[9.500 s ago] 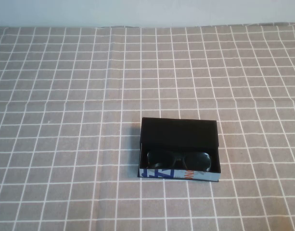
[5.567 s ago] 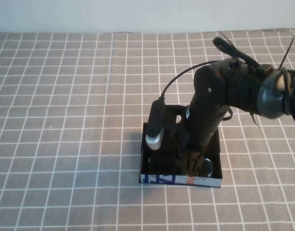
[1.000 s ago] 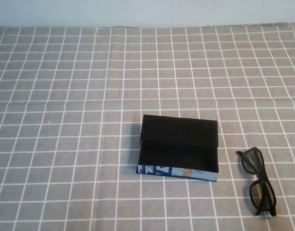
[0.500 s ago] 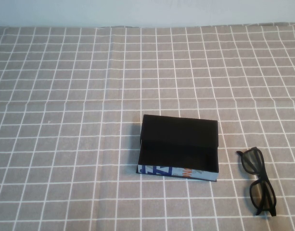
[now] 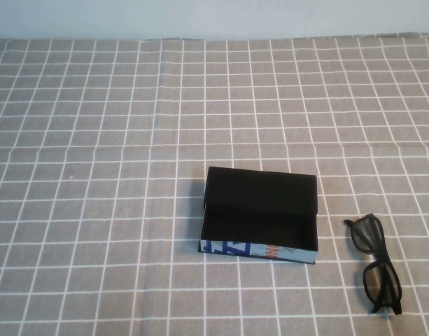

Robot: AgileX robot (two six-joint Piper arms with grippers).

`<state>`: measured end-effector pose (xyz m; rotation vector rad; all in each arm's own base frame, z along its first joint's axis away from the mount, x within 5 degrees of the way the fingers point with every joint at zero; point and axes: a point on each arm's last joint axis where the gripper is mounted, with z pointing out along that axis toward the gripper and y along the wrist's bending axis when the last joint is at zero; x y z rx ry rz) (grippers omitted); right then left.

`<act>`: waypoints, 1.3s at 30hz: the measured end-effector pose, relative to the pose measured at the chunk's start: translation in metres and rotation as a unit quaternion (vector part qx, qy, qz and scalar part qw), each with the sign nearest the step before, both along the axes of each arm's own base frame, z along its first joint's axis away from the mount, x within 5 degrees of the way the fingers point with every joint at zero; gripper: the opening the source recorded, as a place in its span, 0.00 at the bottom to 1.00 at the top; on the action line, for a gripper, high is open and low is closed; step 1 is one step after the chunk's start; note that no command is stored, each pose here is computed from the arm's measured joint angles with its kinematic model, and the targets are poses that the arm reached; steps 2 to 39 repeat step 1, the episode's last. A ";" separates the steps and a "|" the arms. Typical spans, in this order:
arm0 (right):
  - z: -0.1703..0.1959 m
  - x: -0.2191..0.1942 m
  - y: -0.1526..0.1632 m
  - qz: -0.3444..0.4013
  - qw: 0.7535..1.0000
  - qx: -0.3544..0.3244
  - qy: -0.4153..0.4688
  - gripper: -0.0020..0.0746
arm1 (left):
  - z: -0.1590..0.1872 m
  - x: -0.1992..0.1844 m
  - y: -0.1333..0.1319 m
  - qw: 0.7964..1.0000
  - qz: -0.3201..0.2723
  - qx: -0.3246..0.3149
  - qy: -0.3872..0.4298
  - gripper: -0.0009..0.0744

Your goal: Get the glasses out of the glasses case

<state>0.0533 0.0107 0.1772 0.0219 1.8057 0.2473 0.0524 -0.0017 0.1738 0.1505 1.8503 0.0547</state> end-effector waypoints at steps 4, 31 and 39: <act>0.000 0.000 0.000 0.000 1.000 0.000 0.000 0.00 | 0.000 0.000 0.000 1.000 0.000 0.000 0.000 0.01; 0.000 0.000 0.000 0.000 1.000 0.000 0.000 0.00 | 0.000 0.000 0.000 1.000 0.000 0.000 0.000 0.01; 0.000 0.000 0.000 0.000 1.000 0.000 0.000 0.00 | 0.000 0.000 0.000 1.000 0.000 0.000 0.000 0.01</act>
